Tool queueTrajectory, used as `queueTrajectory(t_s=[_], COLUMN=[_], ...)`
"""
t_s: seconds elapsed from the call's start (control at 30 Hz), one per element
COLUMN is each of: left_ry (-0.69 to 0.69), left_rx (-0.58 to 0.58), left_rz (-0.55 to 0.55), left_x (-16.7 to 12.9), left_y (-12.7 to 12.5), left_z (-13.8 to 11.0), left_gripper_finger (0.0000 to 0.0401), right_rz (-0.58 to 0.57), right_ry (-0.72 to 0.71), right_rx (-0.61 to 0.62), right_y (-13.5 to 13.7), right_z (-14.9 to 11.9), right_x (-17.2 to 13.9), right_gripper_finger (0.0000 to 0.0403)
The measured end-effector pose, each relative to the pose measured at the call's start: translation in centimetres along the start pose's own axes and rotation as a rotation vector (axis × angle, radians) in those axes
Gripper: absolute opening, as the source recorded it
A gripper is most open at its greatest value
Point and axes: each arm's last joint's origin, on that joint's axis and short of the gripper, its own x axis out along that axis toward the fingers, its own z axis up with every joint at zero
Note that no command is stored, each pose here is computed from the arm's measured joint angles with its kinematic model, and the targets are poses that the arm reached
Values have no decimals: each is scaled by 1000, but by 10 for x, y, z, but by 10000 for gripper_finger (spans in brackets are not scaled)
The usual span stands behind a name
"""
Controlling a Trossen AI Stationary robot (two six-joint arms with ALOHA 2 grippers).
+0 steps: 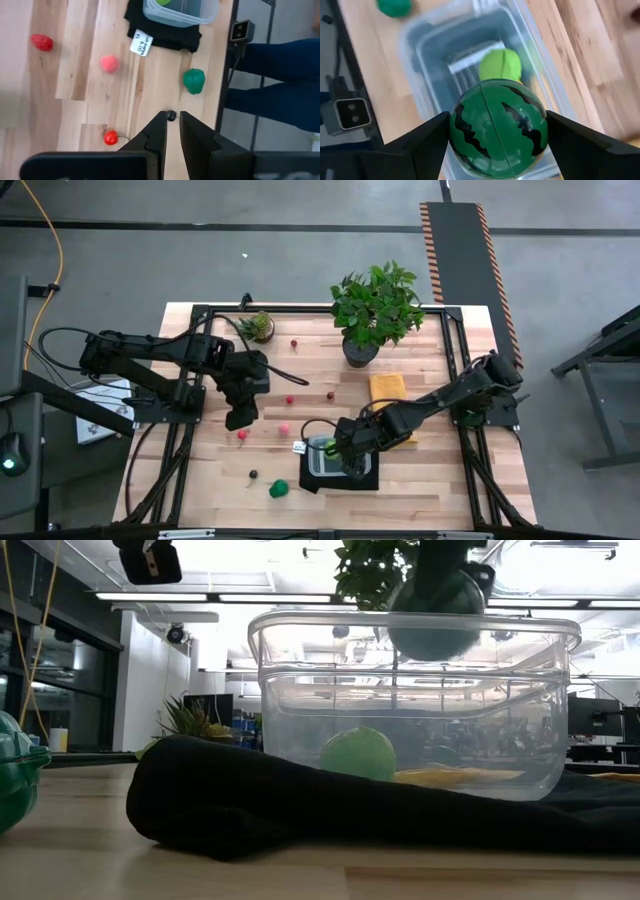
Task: Pick and placing Produce into tupperware
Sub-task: Put the watermelon into the transparent bin
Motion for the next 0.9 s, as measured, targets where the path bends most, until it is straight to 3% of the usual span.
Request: queueTrajectory(t_s=[0.3, 0.9], left_ry=[0, -2], left_rx=[28, 48], left_rz=[68, 70], left_x=[0, 0], left_y=[3, 3], left_z=[-2, -1], left_gripper_finger=[42, 42], right_rz=[11, 51], right_ry=[-7, -16], right_rx=[73, 71], right_y=[-5, -2], right_z=[-3, -1], right_x=[12, 12], right_gripper_finger=[291, 293])
